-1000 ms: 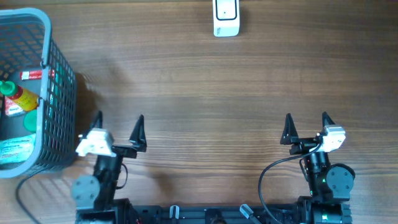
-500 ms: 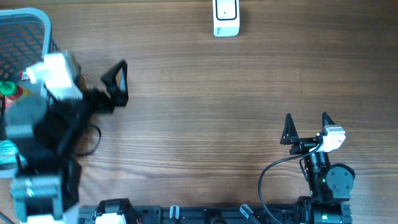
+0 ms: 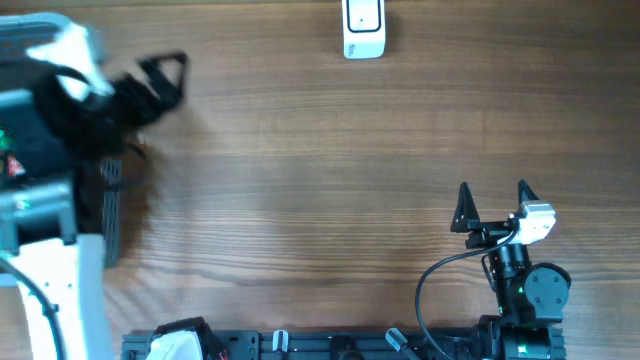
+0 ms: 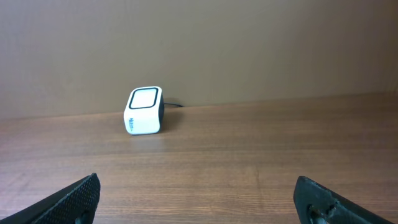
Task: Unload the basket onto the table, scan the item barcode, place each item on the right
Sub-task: 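Reach left gripper into basket and grasp the green-lidded jar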
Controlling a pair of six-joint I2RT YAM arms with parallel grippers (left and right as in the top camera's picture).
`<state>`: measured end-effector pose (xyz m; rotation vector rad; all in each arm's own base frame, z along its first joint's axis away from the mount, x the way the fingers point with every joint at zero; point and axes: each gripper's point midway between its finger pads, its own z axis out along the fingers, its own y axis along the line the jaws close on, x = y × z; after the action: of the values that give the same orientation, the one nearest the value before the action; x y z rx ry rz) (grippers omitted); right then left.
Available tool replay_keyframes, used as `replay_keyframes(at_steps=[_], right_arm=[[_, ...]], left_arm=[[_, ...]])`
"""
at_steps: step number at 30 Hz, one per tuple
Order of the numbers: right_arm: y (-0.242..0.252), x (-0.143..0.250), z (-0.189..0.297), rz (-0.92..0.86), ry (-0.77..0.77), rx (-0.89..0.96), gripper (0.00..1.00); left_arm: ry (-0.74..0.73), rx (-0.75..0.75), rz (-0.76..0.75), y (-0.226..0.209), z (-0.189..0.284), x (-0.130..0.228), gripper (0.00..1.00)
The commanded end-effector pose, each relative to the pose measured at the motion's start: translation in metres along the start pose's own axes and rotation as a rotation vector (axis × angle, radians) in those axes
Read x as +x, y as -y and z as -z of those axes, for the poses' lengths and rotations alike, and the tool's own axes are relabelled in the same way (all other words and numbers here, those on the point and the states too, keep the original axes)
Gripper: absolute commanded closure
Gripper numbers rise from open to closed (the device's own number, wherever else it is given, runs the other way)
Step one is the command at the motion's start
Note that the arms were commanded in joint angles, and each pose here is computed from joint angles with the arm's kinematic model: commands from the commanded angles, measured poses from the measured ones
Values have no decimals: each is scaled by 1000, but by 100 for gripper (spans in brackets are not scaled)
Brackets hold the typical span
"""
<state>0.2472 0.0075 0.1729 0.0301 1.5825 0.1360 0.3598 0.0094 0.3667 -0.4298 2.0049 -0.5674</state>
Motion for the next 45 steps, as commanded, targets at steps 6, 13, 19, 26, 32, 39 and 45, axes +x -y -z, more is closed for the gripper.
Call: replay_keyframes(at_steps=[6,13,19,26,32,39,45], right_arm=[[-1,-1,0,-1,6,-5,0],[-1,-1,0,-1,6,-5,0],[-1,-1,0,-1,6,-5,0],[-1,-1,0,-2,6,-5,0],[-1,-1,0,-1,6,-5,0],[-1,-1,0,-1,6,-5,0],[-1,-1,0,-1,6,-5,0]], left_arm=[[277,-312,438,-109,47,-90,0],[263,-700,758,-225,72,-51,0],[97,-821,811,-276,41,-16,0],[-61,-1107,1132,-325,34,62,0],[-92,-1236,1226,-338,38,89,0],[-52,-1266,1278,-346,35,100,0],[-35,-1258,1262,-362,24,115,0]])
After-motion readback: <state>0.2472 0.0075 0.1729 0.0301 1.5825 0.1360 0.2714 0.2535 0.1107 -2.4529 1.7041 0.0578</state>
